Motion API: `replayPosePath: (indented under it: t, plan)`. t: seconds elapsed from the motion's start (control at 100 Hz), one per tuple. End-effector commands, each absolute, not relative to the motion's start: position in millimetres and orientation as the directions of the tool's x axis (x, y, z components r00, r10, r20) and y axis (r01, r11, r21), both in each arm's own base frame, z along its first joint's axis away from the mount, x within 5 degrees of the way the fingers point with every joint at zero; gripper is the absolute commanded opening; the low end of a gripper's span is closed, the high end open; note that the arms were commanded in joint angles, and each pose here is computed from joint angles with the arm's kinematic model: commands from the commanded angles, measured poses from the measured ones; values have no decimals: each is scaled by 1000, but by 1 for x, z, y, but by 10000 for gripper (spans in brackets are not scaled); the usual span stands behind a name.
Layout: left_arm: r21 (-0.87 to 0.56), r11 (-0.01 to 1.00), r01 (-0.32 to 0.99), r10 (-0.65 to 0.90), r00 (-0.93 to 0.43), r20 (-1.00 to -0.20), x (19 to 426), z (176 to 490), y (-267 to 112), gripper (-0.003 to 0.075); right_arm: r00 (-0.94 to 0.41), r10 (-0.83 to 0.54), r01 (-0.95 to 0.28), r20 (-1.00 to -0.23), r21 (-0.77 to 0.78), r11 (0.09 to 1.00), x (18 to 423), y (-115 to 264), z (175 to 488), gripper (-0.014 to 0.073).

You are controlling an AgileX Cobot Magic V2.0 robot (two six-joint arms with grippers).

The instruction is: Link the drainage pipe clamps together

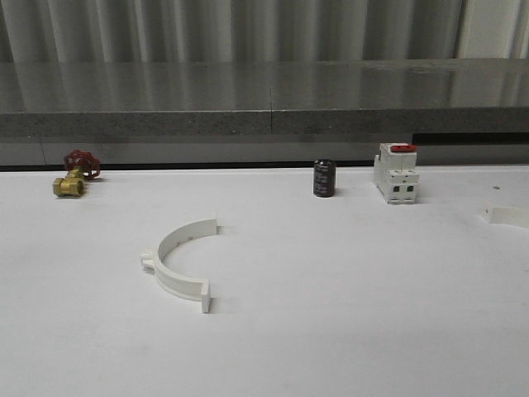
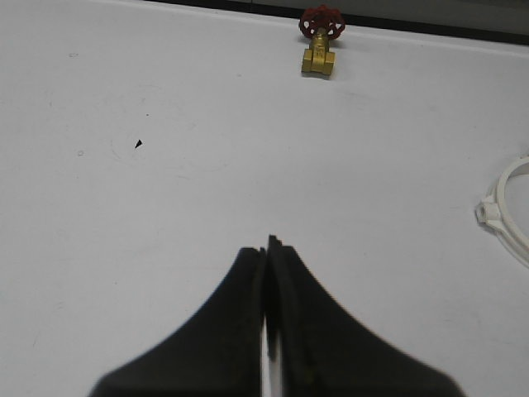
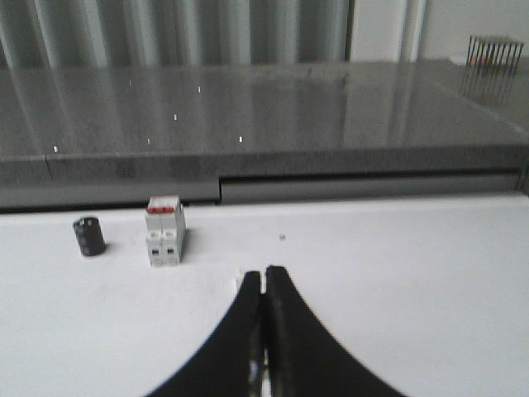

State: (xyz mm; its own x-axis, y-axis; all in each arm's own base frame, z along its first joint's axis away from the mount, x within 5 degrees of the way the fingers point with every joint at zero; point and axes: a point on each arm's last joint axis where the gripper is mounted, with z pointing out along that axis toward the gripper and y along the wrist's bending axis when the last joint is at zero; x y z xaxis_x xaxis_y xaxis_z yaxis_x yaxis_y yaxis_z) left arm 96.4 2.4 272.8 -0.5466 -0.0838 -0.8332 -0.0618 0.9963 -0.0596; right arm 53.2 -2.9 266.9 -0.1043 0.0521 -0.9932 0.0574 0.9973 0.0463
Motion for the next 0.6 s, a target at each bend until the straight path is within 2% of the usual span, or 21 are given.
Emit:
replayPosePath:
  t: [0.0, 0.09, 0.22, 0.42, 0.53, 0.59]
  plan:
    - [-67, 996, -56, -85, -466, -880, 101, 287, 2, -21, -185, 50, 66, -981, 38, 997, 62, -4, 303, -66]
    - [-67, 996, -56, -85, -466, -880, 101, 287, 2, -21, -387, 62, 76, -920, 35, 996, 79, -5, 321, -66]
    - [-67, 996, -56, -85, -466, -880, 101, 287, 2, -21, -552, 73, 85, -830, 31, 996, 109, -7, 350, -66]
    - [-67, 996, -56, -85, -466, -880, 101, 287, 2, -21, -615, 85, 85, -784, 42, 996, 155, -8, 366, -66]
    - [-67, 996, -56, -85, -466, -880, 101, 287, 2, -21, -645, 87, 87, -759, 41, 995, 177, -9, 357, -59]
    - [-67, 996, -56, -85, -466, -880, 101, 287, 2, -21, -663, 88, 88, -743, 40, 995, 187, -10, 351, -16]
